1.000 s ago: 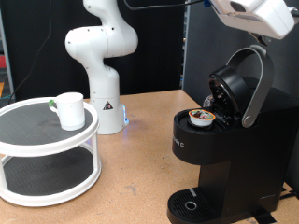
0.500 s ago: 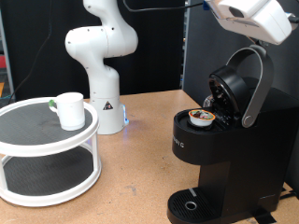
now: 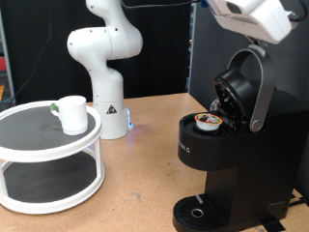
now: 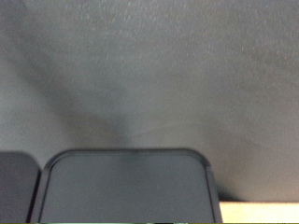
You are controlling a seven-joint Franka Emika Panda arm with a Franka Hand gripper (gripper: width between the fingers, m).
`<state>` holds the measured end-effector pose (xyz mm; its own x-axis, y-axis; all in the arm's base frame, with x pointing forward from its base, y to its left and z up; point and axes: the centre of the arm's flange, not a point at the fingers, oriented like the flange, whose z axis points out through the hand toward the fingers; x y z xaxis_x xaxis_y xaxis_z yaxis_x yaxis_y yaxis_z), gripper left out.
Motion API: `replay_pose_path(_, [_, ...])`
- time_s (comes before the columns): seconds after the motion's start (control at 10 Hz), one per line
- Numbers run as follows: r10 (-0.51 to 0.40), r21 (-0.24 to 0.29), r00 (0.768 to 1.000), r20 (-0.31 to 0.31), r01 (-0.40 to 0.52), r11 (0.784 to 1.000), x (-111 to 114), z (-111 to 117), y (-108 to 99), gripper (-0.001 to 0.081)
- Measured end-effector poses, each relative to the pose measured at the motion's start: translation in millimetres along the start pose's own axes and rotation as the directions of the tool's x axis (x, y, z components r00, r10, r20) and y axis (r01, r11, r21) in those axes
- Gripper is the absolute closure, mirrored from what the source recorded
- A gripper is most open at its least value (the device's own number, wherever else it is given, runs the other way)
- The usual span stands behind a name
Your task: Make a cup of coffee with the keurig machine
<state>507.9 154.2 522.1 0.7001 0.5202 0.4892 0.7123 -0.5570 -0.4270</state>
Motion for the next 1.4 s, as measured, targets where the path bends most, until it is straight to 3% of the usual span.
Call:
replay_pose_path(0.7, [0.036, -0.064, 0.994, 0.104, -0.029, 0.998, -37, -44, 38, 0.0799])
replay_pose_path(1.1, [0.04, -0.168, 0.972, 0.23, 0.0, 0.986, -64, -51, 63, 0.0799])
replay_pose_path(1.4, [0.051, -0.236, 0.956, 0.288, 0.019, 0.972, -85, -43, 81, 0.0799])
